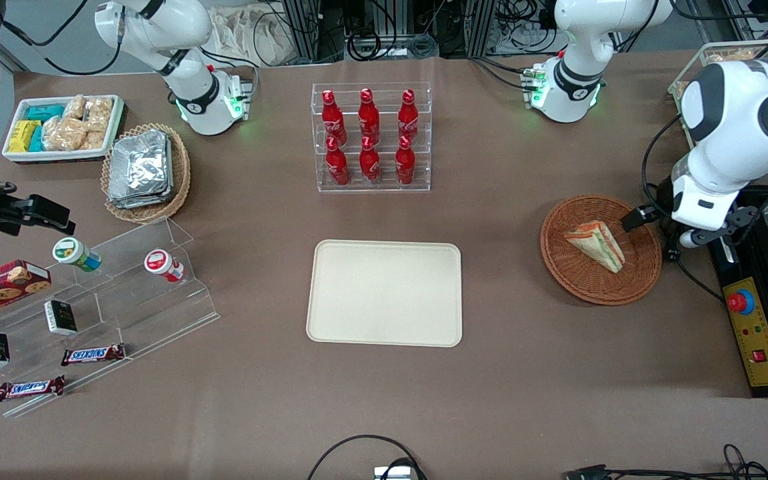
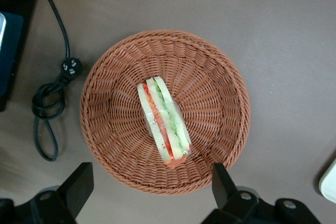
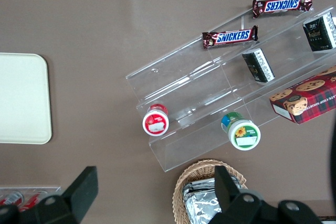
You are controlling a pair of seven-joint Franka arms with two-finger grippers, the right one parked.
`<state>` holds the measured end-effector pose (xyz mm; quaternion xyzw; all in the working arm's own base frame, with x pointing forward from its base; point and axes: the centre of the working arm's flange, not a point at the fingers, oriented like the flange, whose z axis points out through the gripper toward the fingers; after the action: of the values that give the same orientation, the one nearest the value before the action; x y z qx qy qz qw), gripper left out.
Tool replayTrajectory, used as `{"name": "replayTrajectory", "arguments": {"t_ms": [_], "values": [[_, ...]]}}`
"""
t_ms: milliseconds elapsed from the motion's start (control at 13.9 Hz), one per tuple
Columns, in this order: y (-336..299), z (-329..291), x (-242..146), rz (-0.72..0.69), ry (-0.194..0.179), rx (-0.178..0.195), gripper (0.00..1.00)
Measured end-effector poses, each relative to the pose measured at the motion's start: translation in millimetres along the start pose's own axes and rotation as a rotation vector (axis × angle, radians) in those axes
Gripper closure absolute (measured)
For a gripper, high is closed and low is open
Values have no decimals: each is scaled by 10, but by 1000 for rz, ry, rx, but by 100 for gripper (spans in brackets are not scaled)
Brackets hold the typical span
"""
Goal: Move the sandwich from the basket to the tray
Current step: 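Lower the open left gripper over the wrapped sandwich in the wicker basket, then close the left gripper on the sandwich's crust edge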
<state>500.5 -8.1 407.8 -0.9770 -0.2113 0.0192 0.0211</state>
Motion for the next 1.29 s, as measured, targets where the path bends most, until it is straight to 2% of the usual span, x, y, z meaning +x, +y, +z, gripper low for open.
{"name": "replayTrajectory", "arguments": {"t_ms": [503, 863, 1294], "values": [[-98, 784, -284, -115, 62, -41, 0], [-115, 1166, -391, -164, 83, -63, 0], [-71, 1521, -431, -191, 91, -80, 0]]}}
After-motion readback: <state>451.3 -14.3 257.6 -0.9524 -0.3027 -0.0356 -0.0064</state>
